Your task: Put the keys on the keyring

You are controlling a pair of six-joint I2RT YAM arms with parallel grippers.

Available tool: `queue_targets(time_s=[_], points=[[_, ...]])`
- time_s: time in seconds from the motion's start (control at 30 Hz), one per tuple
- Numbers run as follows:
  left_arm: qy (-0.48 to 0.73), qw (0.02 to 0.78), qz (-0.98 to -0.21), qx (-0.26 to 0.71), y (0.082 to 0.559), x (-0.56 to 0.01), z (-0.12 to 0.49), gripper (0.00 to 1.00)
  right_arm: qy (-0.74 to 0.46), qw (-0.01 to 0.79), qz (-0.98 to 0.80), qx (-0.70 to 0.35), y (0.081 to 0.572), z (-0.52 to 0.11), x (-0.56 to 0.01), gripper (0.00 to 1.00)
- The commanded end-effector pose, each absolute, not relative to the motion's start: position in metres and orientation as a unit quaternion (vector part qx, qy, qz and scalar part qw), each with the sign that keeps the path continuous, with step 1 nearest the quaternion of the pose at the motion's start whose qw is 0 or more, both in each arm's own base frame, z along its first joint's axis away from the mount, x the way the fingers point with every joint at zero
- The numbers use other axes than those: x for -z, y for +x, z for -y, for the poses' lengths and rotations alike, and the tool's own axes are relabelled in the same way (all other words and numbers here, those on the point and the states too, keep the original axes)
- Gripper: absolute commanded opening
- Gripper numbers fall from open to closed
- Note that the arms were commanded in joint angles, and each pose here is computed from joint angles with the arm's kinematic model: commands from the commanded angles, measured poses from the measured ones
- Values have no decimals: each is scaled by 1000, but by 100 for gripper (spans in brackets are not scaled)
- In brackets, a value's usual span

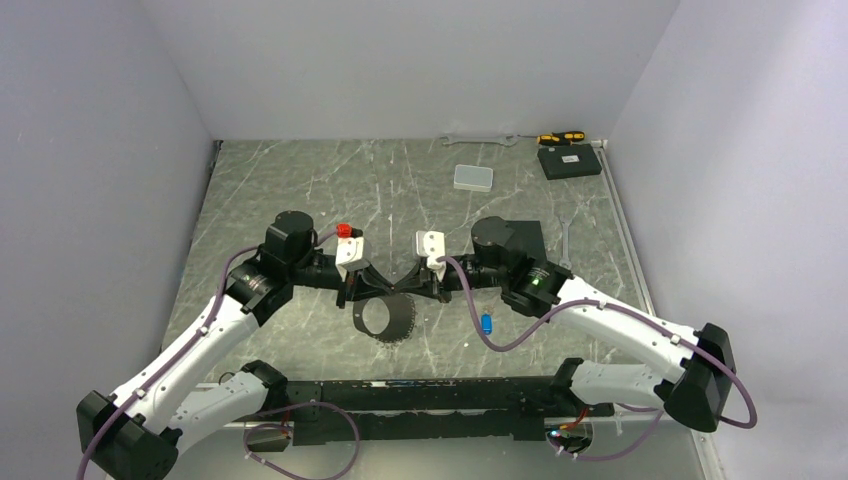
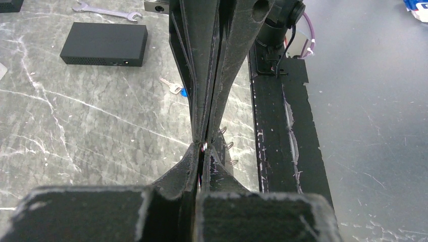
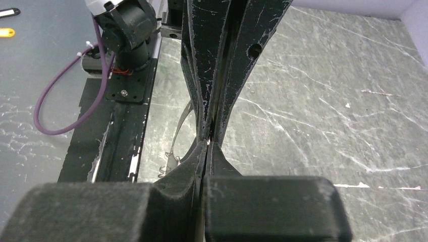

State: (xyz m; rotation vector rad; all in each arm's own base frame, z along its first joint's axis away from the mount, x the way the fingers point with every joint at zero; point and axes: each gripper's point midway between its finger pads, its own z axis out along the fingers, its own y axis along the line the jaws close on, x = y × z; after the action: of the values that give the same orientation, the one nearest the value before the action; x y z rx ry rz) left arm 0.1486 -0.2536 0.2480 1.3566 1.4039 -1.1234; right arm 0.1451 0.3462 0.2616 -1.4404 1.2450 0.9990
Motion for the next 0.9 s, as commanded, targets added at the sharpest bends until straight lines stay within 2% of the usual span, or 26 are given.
queue_targets(time_s=[0.0,0.23,0.6,0.73,0.87], points=[[558,452,-534,446,146,-259,255,0,-600,485,-477,-421,140,-351,-283,0],[555,447,-543,444,149,-253,255,0,-613,454,-486,-427,135,-352,-283,0],[548,444,-559,436,154,-250,255,0,-605,453,-498,-424,135,-347,-296,0],[544,444,-564,435,156,-249,256,24,-605,442,-509,-424,136,-348,-295,0],[539,447,-569,430,158,-249,255,37,-603,434,-519,-423,137,-349,-293,0]])
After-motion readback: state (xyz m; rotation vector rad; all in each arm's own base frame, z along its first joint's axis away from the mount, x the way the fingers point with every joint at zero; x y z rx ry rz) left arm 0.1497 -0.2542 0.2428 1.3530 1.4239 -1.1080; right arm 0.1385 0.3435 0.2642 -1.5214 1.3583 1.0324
